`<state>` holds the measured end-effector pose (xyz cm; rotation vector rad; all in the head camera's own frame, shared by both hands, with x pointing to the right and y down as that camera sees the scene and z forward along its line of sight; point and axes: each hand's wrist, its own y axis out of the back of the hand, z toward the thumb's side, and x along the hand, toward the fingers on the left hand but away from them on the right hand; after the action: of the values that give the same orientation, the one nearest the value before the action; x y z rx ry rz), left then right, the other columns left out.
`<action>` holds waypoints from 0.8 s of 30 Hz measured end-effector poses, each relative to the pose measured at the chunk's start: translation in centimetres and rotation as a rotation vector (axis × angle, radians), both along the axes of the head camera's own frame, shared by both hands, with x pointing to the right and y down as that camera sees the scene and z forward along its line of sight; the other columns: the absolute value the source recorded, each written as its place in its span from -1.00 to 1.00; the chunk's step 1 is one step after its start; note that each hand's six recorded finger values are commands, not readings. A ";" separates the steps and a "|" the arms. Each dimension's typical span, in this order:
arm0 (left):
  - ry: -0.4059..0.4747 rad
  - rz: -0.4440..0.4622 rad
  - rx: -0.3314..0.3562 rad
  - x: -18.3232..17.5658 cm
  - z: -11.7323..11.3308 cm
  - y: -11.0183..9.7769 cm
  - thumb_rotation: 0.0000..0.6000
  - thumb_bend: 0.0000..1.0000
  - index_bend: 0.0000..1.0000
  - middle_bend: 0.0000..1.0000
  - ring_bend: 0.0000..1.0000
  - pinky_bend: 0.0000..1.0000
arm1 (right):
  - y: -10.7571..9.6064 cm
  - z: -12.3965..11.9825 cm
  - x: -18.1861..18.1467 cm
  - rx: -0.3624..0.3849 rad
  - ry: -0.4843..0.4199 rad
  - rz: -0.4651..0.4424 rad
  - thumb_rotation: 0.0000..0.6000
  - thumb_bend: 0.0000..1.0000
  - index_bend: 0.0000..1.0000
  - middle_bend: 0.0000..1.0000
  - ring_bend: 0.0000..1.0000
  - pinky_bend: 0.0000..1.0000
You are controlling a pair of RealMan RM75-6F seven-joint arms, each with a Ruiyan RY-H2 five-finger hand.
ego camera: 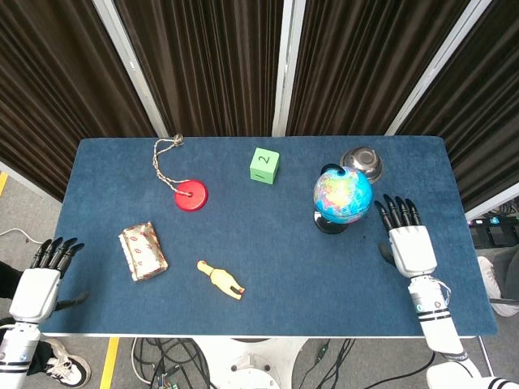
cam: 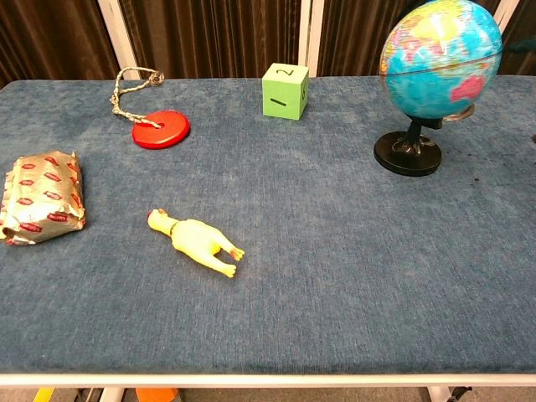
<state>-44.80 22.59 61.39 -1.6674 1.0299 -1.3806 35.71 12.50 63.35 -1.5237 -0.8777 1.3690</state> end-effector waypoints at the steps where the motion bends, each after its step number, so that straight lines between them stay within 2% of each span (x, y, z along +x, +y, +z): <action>1: 0.000 0.001 0.000 0.0 0.0 0.0 1.00 -1.00 -0.73 -0.82 -0.95 -0.90 | -0.1 -0.1 0.3 0.006 0.000 0.010 1.00 -0.55 -1.00 -1.00 -1.00 -1.00; 6: 0.001 0.003 0.002 0.1 -0.1 -0.1 1.00 -1.00 -0.73 -0.82 -0.95 -0.90 | -0.1 -0.9 -0.1 0.040 -0.027 -0.009 1.00 -0.54 -1.00 -1.00 -1.00 -1.00; 13: 0.003 0.001 0.007 0.1 -0.2 -0.1 1.00 -1.00 -0.73 -0.82 -0.95 -0.90 | 1.1 -1.8 -2.9 0.075 -0.093 -0.135 1.00 -0.53 -1.00 -1.00 -1.00 -1.00; 17: 0.004 -0.001 0.007 0.0 -0.2 -0.1 1.00 -1.00 -0.73 -0.82 -0.95 -0.90 | 2.0 -1.8 -4.5 0.068 -0.116 -0.195 1.00 -0.53 -1.00 -1.00 -1.00 -1.00; 24: 0.005 -0.005 0.008 -0.1 -0.3 -0.1 1.00 -1.00 -0.73 -0.82 -0.95 -0.90 | 2.0 -0.9 -5.4 0.025 -0.109 -0.217 1.00 -0.53 -1.00 -1.00 -1.00 -1.00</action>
<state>-44.92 22.51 61.14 -1.6646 1.0417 -1.3741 30.35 14.46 62.44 -1.6348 -0.7671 1.1236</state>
